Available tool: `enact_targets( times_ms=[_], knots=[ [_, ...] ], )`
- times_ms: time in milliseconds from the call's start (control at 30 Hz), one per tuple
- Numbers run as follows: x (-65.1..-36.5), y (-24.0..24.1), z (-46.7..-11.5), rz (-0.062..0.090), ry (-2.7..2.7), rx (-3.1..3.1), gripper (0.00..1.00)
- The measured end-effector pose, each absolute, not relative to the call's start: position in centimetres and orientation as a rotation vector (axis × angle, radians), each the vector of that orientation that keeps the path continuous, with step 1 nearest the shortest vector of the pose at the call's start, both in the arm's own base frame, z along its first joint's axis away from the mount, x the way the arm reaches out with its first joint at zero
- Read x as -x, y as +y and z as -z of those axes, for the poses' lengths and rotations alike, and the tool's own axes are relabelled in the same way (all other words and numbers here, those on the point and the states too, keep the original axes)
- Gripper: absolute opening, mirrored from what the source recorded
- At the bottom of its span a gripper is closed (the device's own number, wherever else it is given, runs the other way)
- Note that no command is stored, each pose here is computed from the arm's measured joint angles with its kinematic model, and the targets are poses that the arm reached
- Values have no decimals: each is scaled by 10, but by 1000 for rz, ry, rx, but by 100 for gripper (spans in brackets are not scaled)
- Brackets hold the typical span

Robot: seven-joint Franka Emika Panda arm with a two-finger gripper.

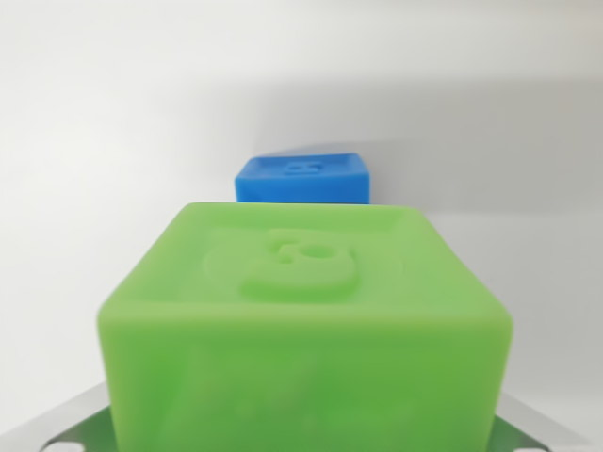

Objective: Stack cube

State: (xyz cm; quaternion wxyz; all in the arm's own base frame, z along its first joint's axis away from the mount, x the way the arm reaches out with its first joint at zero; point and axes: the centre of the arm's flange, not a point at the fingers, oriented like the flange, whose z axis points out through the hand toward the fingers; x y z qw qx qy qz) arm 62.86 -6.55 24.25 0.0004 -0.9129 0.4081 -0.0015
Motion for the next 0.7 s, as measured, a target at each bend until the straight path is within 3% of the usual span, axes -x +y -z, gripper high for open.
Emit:
enact_targets(
  times_ms=[233, 700],
  knots=[
    [-628, -65, -217, -10, 1281, 2870, 0],
    [-628, -65, -184, -9, 1279, 2868, 0]
  ],
)
